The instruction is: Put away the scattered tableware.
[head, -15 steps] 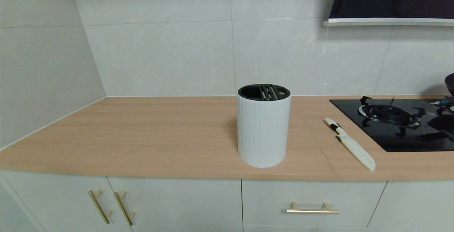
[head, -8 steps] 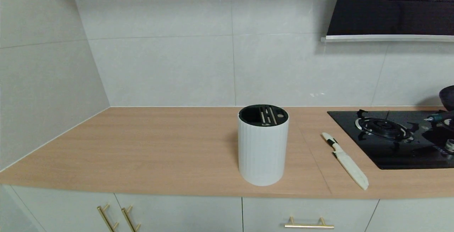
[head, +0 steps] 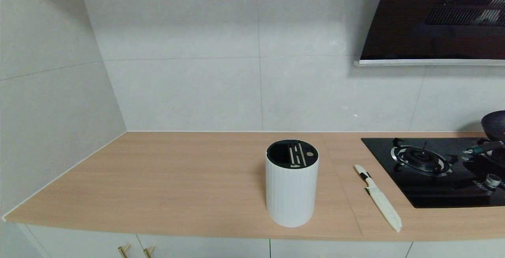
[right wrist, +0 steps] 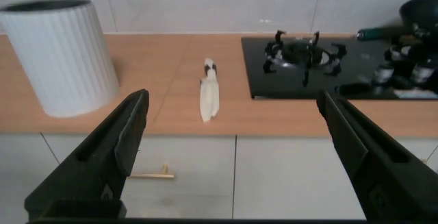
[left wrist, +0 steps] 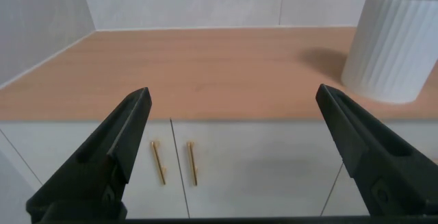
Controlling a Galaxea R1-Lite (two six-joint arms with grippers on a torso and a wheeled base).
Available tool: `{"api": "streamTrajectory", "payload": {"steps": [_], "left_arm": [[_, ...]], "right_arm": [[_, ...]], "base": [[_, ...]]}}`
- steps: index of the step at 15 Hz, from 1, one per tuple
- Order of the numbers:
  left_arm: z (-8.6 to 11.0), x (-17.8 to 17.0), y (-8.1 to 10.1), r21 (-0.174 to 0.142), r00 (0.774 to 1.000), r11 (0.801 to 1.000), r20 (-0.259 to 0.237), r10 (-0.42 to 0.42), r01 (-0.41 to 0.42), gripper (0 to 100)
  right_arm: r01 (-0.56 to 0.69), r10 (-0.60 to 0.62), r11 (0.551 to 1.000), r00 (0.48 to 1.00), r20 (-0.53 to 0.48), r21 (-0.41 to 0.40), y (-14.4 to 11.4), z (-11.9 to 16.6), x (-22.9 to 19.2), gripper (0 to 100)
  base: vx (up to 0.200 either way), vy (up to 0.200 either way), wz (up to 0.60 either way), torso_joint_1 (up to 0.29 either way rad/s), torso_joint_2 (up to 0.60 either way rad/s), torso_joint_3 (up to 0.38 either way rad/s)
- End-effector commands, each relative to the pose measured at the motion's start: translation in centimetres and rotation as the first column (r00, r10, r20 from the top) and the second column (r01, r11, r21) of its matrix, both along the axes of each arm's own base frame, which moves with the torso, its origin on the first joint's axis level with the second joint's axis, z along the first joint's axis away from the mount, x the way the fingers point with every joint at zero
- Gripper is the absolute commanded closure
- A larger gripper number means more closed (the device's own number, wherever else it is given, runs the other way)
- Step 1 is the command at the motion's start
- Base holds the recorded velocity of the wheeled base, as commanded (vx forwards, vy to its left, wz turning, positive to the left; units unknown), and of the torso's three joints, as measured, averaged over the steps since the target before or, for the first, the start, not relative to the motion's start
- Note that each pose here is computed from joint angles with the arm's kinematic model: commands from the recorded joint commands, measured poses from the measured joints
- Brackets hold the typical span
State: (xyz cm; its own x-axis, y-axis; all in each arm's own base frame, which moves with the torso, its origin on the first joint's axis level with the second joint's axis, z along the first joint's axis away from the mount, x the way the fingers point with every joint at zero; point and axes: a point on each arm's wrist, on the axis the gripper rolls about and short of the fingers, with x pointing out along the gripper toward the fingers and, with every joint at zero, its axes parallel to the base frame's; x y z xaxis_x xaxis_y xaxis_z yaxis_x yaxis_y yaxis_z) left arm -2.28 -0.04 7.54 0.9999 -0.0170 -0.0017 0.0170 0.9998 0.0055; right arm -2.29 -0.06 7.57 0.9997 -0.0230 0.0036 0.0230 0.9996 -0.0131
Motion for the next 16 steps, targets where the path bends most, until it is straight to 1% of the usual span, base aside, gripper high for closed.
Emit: {"api": "streamTrajectory", "payload": {"steps": [1,5,6,9,10,16], "left_arm": [[0.00,0.00,0.00,-0.001,1.000,1.000,0.000,0.000,0.000,0],[0.00,0.00,0.00,0.001,1.000,1.000,0.000,0.000,0.000,0],[0.00,0.00,0.00,0.001,1.000,1.000,0.000,0.000,0.000,0],[0.00,0.00,0.00,0.001,1.000,1.000,0.000,0.000,0.000,0],[0.00,0.00,0.00,-0.001,1.000,1.000,0.000,0.000,0.000,0],[0.00,0.00,0.00,-0.001,1.000,1.000,0.000,0.000,0.000,0]], "right_arm": [[0.000,0.000,1.000,1.000,-0.001,-0.001,0.00,0.01,0.01,0],[0.000,0.000,1.000,1.000,-0.002,-0.001,0.00,0.01,0.02,0],[0.000,0.000,1.000,1.000,-0.001,-0.001,0.00,0.01,0.01,0],[0.000,0.000,1.000,1.000,-0.001,-0.001,0.00,0.01,0.01,0],[0.000,0.000,1.000,1.000,-0.001,-0.001,0.00,0.01,0.01,0],[0.000,0.000,1.000,1.000,-0.001,-0.002,0.00,0.01,0.01,0]], "base": [[0.000,0.000,0.00,0.237,-0.50,-0.256],[0.000,0.000,0.00,0.193,-0.39,-0.198],[0.000,0.000,0.00,0.061,-0.11,-0.056],[0.000,0.000,0.00,0.000,0.00,0.000],[0.000,0.000,-0.60,0.007,0.00,-0.002],[0.000,0.000,0.00,0.000,0.00,0.000]]}}
